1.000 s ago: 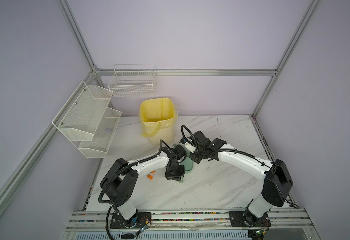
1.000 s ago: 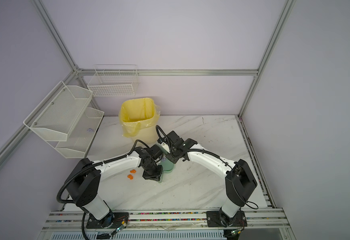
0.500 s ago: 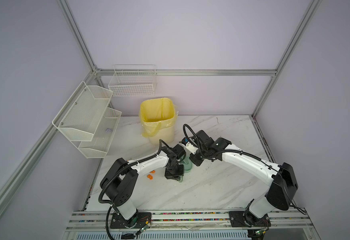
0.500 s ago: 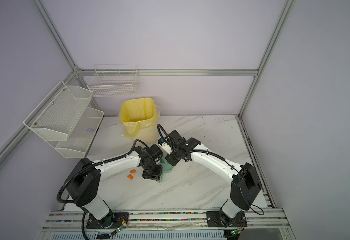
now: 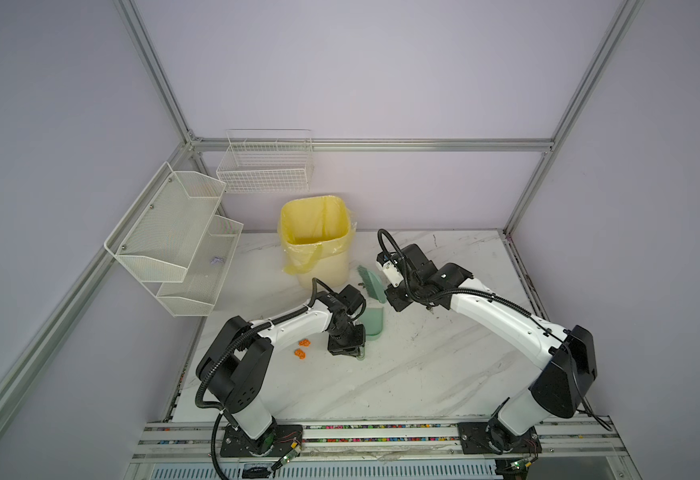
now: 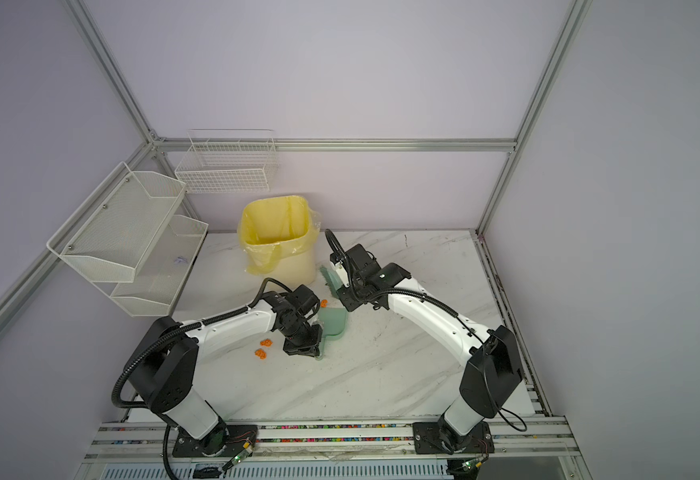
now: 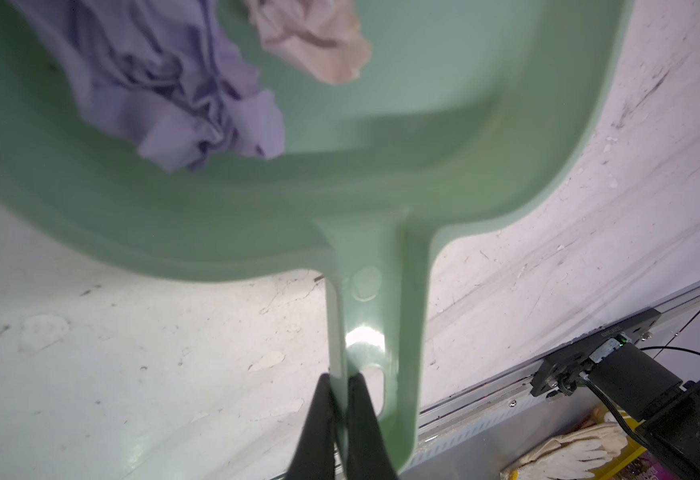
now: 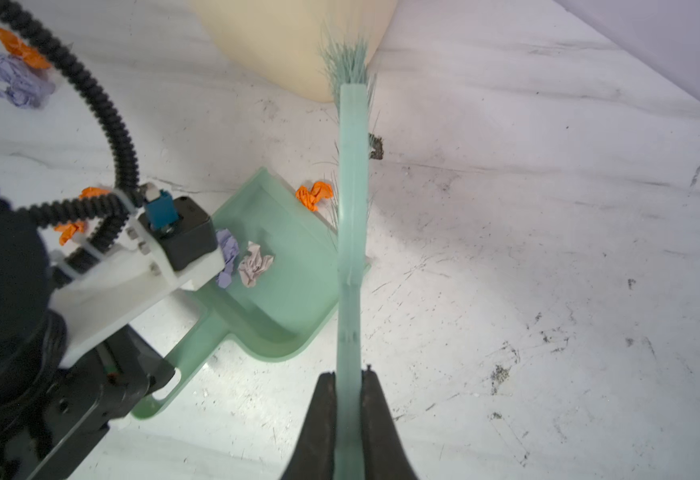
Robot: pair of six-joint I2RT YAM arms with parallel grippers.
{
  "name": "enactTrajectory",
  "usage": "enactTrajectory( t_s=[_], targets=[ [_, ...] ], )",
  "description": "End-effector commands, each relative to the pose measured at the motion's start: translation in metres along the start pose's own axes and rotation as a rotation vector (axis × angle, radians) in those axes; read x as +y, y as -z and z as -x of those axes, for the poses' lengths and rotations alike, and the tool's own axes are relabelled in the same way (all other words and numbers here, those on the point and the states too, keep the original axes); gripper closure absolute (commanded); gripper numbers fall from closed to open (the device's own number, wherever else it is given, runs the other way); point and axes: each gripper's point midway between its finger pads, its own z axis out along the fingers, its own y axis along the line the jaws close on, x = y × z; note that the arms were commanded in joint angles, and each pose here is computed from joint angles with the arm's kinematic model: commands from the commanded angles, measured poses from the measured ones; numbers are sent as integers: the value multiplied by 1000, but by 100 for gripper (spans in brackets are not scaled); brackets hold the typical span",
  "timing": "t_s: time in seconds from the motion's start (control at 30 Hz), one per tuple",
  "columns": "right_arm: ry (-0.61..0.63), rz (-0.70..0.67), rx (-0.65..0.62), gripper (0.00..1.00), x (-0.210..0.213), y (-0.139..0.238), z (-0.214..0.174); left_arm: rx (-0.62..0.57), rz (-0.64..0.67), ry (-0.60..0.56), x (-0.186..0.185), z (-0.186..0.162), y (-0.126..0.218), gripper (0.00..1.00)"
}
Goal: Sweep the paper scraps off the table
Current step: 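Sweep the purple and pink scraps with the brush into the left-held dustpan, then draw the brush back with the right gripper away from the dustpan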
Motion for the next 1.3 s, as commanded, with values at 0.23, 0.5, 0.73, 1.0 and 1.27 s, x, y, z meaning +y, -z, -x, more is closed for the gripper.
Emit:
enactTrajectory(
  t_s=[0.23, 0.5, 0.73, 1.0, 1.27],
  targets=[
    [-58, 43, -73, 100, 5, -51, 37, 10, -32, -18, 6, -10, 1, 100],
    [-60, 68, -57, 100, 9, -61, 31, 20, -29, 1, 12, -12, -1, 100],
    [-72, 120, 6, 100, 18, -61, 9, 10, -24, 9, 13, -7, 0, 100],
    [-70, 161, 46, 100, 25, -52, -10, 2, -22, 8, 11, -2, 4, 100],
    [-17, 358, 44, 100, 56, -27, -23, 2, -12, 14, 12, 0, 3, 100]
  ],
)
